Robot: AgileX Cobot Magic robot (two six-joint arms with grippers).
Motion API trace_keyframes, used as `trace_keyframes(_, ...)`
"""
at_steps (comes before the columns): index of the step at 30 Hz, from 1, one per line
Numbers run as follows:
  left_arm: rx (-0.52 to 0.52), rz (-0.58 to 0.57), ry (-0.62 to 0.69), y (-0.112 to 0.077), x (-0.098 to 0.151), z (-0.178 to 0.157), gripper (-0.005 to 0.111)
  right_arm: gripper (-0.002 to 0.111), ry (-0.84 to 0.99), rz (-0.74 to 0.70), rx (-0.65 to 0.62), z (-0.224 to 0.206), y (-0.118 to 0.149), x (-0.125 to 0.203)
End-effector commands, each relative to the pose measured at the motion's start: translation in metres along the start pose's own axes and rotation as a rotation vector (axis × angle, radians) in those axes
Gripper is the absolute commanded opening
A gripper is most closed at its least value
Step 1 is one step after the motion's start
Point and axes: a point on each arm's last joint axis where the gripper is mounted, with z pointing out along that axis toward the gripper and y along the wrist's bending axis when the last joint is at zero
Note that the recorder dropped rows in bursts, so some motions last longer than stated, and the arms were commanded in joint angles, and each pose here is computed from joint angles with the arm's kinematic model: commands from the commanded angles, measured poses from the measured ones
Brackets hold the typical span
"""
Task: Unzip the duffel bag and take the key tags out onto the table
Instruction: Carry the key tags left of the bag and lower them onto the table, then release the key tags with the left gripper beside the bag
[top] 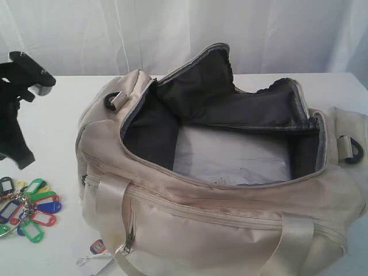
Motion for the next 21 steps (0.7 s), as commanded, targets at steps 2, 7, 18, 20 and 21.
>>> trace_keyframes(2,0.158,-0.084,0.095,-0.007,0.015,0.002,0.000,0.000,-0.013,0.000,0.004,0.000,-0.001,0.000)
trace_keyframes(7,0.214,-0.130,0.065,-0.013,0.020,0.023,0.000,0.000,-0.013,0.000,0.004,0.000,-0.001,0.000)
trace_keyframes(18,0.216,-0.168,0.033,-0.033,0.031,0.082,0.062,0.000,-0.013,0.000,0.004,0.000,-0.001,0.000)
trace_keyframes(20,0.194,-0.206,0.015,-0.033,0.030,0.091,0.065,0.000,-0.013,0.000,0.004,0.000,-0.001,0.000)
trace_keyframes(21,0.162,-0.254,0.028,-0.031,0.028,0.099,0.064,0.000,-0.013,0.000,0.004,0.000,-0.001,0.000)
